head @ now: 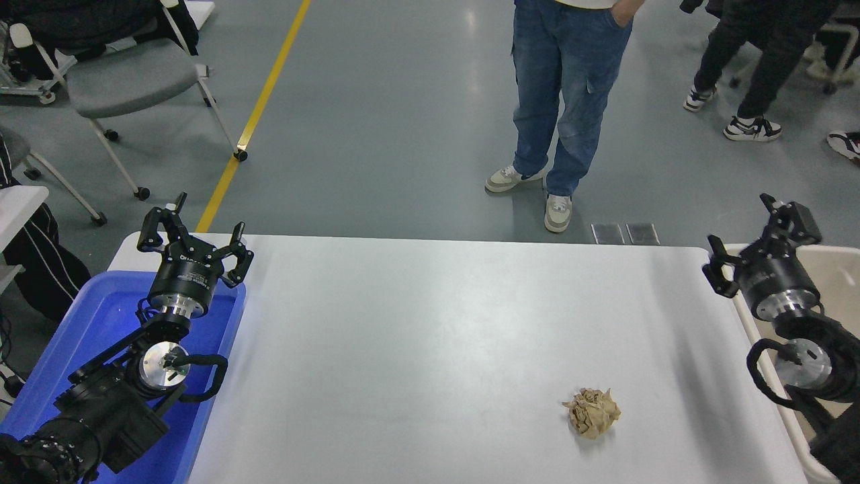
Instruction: Dispose of the paper cup in the dustbin
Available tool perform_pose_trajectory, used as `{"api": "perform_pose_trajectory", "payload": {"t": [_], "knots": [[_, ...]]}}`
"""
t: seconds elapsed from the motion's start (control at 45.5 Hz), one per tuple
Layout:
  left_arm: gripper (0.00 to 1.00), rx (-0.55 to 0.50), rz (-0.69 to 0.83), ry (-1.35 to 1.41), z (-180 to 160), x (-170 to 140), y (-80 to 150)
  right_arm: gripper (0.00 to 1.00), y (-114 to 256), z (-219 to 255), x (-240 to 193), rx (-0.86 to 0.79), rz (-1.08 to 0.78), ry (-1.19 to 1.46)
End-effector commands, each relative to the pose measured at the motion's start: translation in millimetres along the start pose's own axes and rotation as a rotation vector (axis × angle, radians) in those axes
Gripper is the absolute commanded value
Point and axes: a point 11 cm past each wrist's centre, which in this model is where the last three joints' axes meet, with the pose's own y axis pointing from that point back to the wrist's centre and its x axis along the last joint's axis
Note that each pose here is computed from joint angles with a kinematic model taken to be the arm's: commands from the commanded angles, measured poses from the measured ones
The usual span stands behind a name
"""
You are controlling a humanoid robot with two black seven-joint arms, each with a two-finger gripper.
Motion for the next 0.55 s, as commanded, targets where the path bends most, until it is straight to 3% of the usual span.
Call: {"api": "perform_pose_trajectory", "payload": {"t": [0.0,0.527], "knots": [[1.00,0.000,0.000,0.000,0,0,0,1.00,10,13,-26,0.042,-0.045,0.005],[1.00,0.001,0.000,0.001,-1,0,0,1.00,11,23,-21,0.074,0.013,-0.024]]}}
